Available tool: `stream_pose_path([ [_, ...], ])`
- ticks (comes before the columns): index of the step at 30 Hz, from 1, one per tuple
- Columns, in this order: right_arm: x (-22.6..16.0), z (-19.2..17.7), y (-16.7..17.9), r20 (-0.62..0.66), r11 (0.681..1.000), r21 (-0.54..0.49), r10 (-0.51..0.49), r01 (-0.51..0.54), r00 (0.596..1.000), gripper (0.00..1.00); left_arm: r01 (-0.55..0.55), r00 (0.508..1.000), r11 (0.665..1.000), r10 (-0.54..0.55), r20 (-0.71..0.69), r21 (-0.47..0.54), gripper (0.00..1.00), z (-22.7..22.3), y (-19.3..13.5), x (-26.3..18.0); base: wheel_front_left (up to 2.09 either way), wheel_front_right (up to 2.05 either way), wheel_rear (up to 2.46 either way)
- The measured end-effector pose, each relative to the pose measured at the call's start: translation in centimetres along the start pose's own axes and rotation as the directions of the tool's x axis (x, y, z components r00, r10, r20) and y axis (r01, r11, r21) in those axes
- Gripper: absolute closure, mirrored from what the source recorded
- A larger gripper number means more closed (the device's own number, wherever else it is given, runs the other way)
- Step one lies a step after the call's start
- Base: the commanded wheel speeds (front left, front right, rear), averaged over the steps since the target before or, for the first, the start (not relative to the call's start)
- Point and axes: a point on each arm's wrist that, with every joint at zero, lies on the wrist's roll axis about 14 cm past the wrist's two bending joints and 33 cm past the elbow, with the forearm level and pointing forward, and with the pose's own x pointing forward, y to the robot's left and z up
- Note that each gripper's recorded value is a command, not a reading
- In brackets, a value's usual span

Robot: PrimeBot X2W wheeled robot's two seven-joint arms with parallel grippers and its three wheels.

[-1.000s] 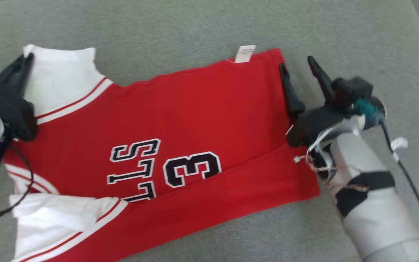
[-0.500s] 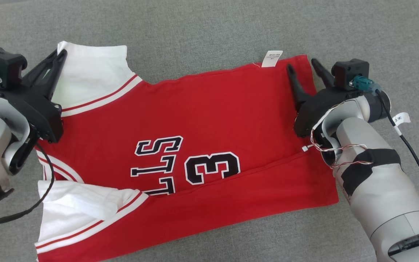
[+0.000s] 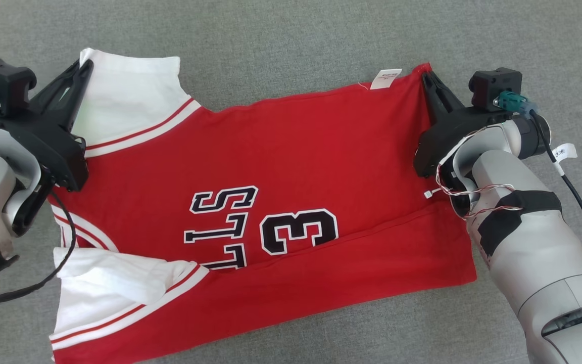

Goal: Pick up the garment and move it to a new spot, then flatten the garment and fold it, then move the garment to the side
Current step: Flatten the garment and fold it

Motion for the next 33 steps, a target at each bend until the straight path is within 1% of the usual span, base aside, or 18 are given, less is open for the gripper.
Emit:
stream_pose_path([
  [3, -0.3, 0.8, 0.2, 0.033, 1.000, 0.008, 0.003, -0.003, 0.999, 1.00, -0.011, 1.000, 1.000, 0.011, 0.023, -0.001, 1.00, 1.0, 0.2, -0.4, 0.00, 0.00, 0.00],
  [7, -1.3, 1.9, 0.5, 0.083, 0.999, 0.044, 0.006, -0.009, 0.997, 1.00, -0.019, 0.995, 1.000, 0.021, 0.093, -0.021, 1.00, 3.6, 0.1, -1.3, 0.00, 0.00, 0.00],
  [10, -2.6, 1.8, 0.5, 0.110, 0.997, 0.073, 0.007, -0.015, 0.994, 1.00, -0.016, 0.988, 0.999, 0.021, 0.150, -0.033, 1.00, 5.0, -0.8, -2.6, 0.00, 0.00, 0.00],
  [11, -3.5, 2.3, 0.3, 0.144, 0.996, 0.086, 0.006, -0.019, 0.990, 1.00, -0.018, 0.984, 0.999, 0.025, 0.177, -0.044, 1.00, 5.3, -1.6, -3.8, 0.00, 0.00, 0.00],
  [12, -3.5, 2.3, 0.3, 0.144, 0.996, 0.086, 0.006, -0.019, 0.990, 1.00, -0.018, 0.984, 0.999, 0.025, 0.177, -0.044, 1.00, 5.3, -1.6, -3.8, 0.00, 0.00, 0.00],
  [15, -5.3, 2.2, -0.2, 0.182, 0.992, 0.121, -0.003, -0.019, 0.983, 1.00, -0.032, 0.976, 0.997, 0.046, 0.215, -0.070, 1.00, 5.4, -2.7, -6.0, 0.00, 0.00, 0.00],
  [18, -7.1, 1.7, -0.1, 0.204, 0.989, 0.144, 0.002, -0.032, 0.979, 1.00, -0.048, 0.972, 0.994, 0.069, 0.225, -0.097, 1.00, 4.4, -4.0, -8.4, 0.00, 0.00, 0.00],
  [24, -9.9, -0.4, 1.2, 0.206, 0.976, 0.206, 0.022, -0.065, 0.978, 1.00, -0.104, 0.967, 0.985, 0.132, 0.217, -0.134, 1.00, 1.9, -6.3, -13.0, 0.00, 0.00, 0.00],
  [27, -10.8, -1.5, 1.8, 0.192, 0.970, 0.232, 0.029, -0.074, 0.981, 1.00, -0.148, 0.963, 0.972, 0.184, 0.199, -0.180, 1.00, 0.3, -6.8, -15.0, 0.00, 0.00, 0.00],
  [28, -11.1, -1.9, 1.8, 0.187, 0.967, 0.244, 0.025, -0.071, 0.982, 1.00, -0.155, 0.963, 0.967, 0.193, 0.187, -0.202, 1.00, -0.4, -7.3, -15.6, 0.00, 0.00, 0.00],
  [30, -11.5, -2.6, 1.7, 0.174, 0.964, 0.259, 0.020, -0.065, 0.985, 1.00, -0.163, 0.969, 0.964, 0.197, 0.152, -0.210, 1.00, -2.1, -8.1, -16.6, 0.00, 0.00, 0.00],
  [33, -11.9, -3.1, 1.4, 0.162, 0.962, 0.269, 0.009, -0.053, 0.987, 1.00, -0.182, 0.966, 0.950, 0.221, 0.134, -0.252, 1.00, -3.2, -8.4, -17.5, 0.00, 0.00, 0.00],
])
